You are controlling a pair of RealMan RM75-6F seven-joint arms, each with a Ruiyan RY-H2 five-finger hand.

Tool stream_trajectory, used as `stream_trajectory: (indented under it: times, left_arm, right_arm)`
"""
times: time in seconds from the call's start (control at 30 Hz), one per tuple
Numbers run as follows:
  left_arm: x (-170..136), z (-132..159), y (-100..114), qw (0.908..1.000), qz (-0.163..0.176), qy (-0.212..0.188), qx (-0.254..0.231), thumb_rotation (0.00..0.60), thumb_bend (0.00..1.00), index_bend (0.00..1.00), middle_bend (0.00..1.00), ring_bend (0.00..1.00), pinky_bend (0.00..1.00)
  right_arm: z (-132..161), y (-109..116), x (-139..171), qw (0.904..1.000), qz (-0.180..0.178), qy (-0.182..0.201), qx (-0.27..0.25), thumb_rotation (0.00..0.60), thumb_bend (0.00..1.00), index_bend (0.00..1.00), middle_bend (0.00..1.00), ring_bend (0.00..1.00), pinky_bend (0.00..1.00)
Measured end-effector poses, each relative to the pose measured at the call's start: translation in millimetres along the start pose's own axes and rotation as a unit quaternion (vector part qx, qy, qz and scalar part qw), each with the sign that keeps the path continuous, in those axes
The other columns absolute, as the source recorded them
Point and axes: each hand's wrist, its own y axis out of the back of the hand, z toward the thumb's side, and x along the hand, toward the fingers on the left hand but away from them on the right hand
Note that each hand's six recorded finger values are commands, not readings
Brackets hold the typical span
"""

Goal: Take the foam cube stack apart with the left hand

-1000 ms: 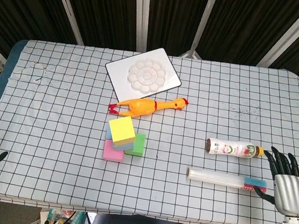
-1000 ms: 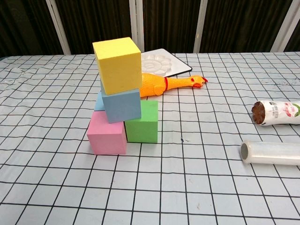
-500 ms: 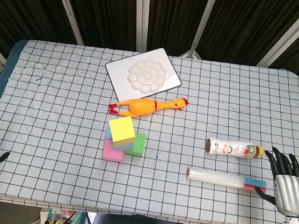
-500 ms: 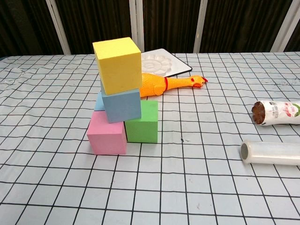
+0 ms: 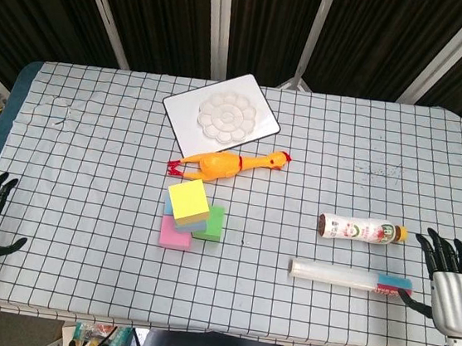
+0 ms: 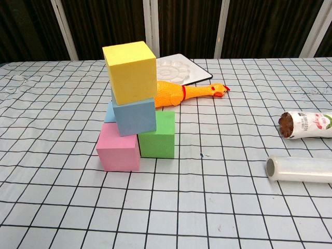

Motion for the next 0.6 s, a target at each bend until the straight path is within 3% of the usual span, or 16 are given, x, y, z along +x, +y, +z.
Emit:
stream_trajectory:
  times: [0.33,0.6]
  left_arm:
    - [25.7,21.9,-17.5,0.9961,-0.077,-0.043,0.004,0.600,0.10,0.01,0.01,0.00,0.05]
    - [60.9,64.2,-32.7,0.9811,-0.169,-0.093,0.014,0.600,0.10,0.01,0.01,0.00,0.05]
  right_arm:
    - [-0.4,-1.1,-0.9,1.0000,0.003,-0.002,0.000,0.600,0.03,0.14,0.07,0.13,0.04]
    - [-3.4,0.3,-1.6,1.0000,0.001,-0.005,-0.002,0.600,0.03,0.14,0.07,0.13,0.04]
